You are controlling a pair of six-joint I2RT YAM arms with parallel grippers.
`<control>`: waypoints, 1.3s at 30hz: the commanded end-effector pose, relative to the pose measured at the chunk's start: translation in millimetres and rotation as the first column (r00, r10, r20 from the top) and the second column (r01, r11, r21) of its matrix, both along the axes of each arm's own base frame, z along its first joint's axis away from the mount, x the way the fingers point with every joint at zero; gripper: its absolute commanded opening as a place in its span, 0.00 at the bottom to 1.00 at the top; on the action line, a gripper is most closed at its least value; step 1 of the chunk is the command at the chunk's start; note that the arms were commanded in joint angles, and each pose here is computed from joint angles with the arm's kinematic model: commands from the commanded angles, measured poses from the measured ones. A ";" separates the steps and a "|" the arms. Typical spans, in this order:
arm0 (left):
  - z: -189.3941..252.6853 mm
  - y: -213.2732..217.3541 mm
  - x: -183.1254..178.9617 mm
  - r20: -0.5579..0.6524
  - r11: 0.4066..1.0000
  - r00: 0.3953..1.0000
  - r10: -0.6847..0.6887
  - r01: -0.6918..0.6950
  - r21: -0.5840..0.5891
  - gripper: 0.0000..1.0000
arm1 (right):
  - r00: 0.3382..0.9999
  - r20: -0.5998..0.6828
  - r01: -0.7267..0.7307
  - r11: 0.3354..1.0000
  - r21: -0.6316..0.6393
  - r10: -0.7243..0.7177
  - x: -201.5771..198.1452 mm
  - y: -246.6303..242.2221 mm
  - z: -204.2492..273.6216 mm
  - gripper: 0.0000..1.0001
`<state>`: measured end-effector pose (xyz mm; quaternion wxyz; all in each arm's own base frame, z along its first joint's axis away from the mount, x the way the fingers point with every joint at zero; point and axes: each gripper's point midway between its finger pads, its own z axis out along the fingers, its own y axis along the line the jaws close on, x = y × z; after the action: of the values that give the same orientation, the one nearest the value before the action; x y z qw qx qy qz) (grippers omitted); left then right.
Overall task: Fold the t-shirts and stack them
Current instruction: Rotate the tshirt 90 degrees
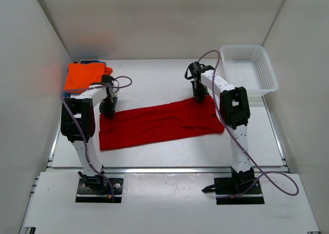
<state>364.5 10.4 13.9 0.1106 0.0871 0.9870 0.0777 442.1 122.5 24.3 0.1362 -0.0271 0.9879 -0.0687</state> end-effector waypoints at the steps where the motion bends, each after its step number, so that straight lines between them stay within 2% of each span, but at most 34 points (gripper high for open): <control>1: -6.0 34.9 -28.4 -0.124 0.995 0.992 0.033 -0.021 0.095 0.36 | 0.979 0.203 -0.047 0.997 0.061 0.034 66.1 36.1 30.6 0.00; 5: 8.2 10.9 -38.4 -0.126 0.999 0.991 -0.035 0.034 -0.008 0.38 | 0.939 0.336 -0.122 0.982 0.142 0.067 87.3 62.1 83.1 0.06; 9: 29.7 -4.9 -40.2 -0.100 0.996 0.994 -0.036 0.027 -0.090 0.42 | 0.885 0.465 -0.074 0.987 0.142 0.000 91.2 26.4 160.6 0.11; 13: 41.5 0.4 -51.6 -0.068 0.996 0.998 -0.014 0.008 -0.094 0.42 | 0.853 0.521 -0.081 0.973 0.218 -0.046 59.9 8.5 216.3 0.09; 16: 48.0 8.4 -59.4 -0.025 0.998 1.000 0.003 -0.005 -0.068 0.43 | 0.902 0.432 -0.065 0.984 0.167 -0.014 9.1 -7.3 177.1 0.04; 17: 51.3 21.1 -58.7 0.004 0.996 0.999 0.052 -0.051 -0.067 0.43 | 0.907 0.421 -0.070 0.982 0.175 -0.010 -0.7 -3.6 170.1 0.01; 19: 49.9 24.0 -61.2 0.017 0.997 0.998 0.057 -0.055 -0.062 0.47 | 0.924 0.380 -0.041 0.973 0.228 -0.050 -31.1 -8.2 141.7 0.00; 23: 42.4 23.2 -53.7 0.049 0.999 0.998 0.041 -0.040 -0.014 0.48 | 0.909 0.342 0.090 0.913 0.399 -0.239 -56.9 -15.0 99.2 0.00; 31: 25.4 29.9 -46.9 0.050 0.996 0.995 0.087 -0.087 0.008 0.49 | 0.922 0.268 0.178 0.920 0.349 -0.279 -71.4 -17.0 36.3 0.01; 39: 45.5 47.4 -47.2 0.054 0.995 0.995 0.081 -0.084 0.048 0.50 | 0.922 0.170 0.283 0.905 0.317 -0.348 -35.7 -23.0 -15.1 0.00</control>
<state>306.3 43.4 35.7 0.1030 0.0547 0.9892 0.0887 374.5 102.5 19.3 0.2163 0.1368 0.9650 0.0581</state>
